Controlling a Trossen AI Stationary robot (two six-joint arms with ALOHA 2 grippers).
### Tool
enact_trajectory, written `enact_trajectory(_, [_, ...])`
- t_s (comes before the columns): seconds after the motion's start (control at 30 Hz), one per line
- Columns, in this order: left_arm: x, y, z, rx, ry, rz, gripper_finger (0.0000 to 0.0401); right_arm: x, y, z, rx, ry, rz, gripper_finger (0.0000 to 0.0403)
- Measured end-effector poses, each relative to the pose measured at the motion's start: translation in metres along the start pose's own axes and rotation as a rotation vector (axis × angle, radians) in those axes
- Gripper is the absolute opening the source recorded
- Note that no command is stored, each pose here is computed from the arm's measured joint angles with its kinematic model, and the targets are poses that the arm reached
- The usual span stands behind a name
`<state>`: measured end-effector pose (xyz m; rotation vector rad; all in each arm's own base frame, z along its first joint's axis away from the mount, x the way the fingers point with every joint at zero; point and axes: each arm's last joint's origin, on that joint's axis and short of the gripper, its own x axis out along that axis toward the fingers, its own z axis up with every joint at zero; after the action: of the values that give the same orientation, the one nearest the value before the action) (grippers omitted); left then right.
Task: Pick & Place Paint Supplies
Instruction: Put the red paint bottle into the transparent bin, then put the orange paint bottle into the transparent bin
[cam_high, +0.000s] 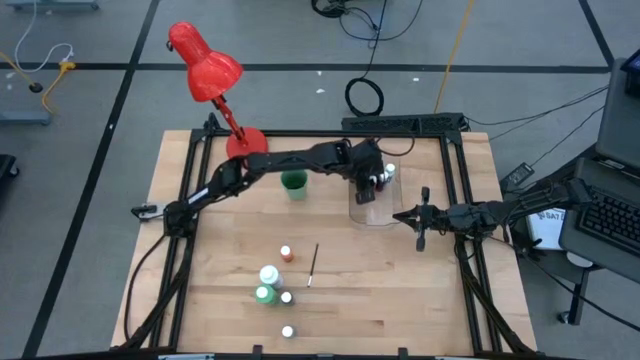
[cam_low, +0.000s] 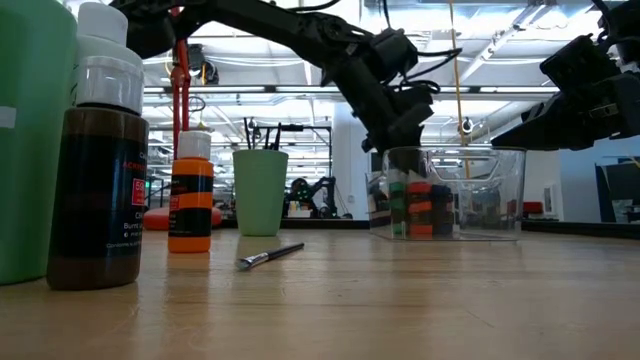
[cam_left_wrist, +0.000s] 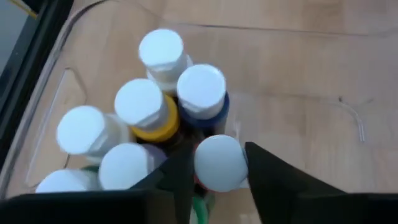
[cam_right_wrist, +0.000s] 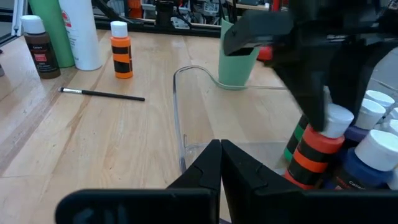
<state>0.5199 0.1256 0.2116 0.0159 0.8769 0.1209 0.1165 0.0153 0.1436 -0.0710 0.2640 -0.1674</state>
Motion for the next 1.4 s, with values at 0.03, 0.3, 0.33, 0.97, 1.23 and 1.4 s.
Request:
enact_trajectory(0.03, [0.001,-0.001,0.000,0.004,0.000,-0.002,0.0154,0.000,0.000,0.000,0.000,-0.001,0.000,0.0004])
enact_trajectory(0.3, [-0.036,-0.008,0.006,0.065,0.061,0.037,0.0281,0.000,0.000,0.000,-0.002,0.001,0.000,0.0004])
enact_trajectory(0.33, [-0.052,-0.009,0.009,0.069,0.073,0.049,0.0290,0.000,0.000,0.000,-0.002,0.001,0.001,0.0004])
enact_trajectory(0.97, [-0.289,-0.094,-0.027,0.056,0.322,-0.068,0.0270,0.001,0.000,0.001,0.029,-0.004,0.000,0.0004])
enact_trajectory(1.23, [-0.279,-0.126,-0.071,0.049,0.365,-0.091,0.0273,0.002,0.001,0.000,0.026,0.005,0.000,0.0004])
enact_trajectory(1.4, [-0.250,-0.139,-0.102,0.078,0.370,-0.157,0.0307,0.002,0.001,0.000,0.056,0.004,0.000,0.0004])
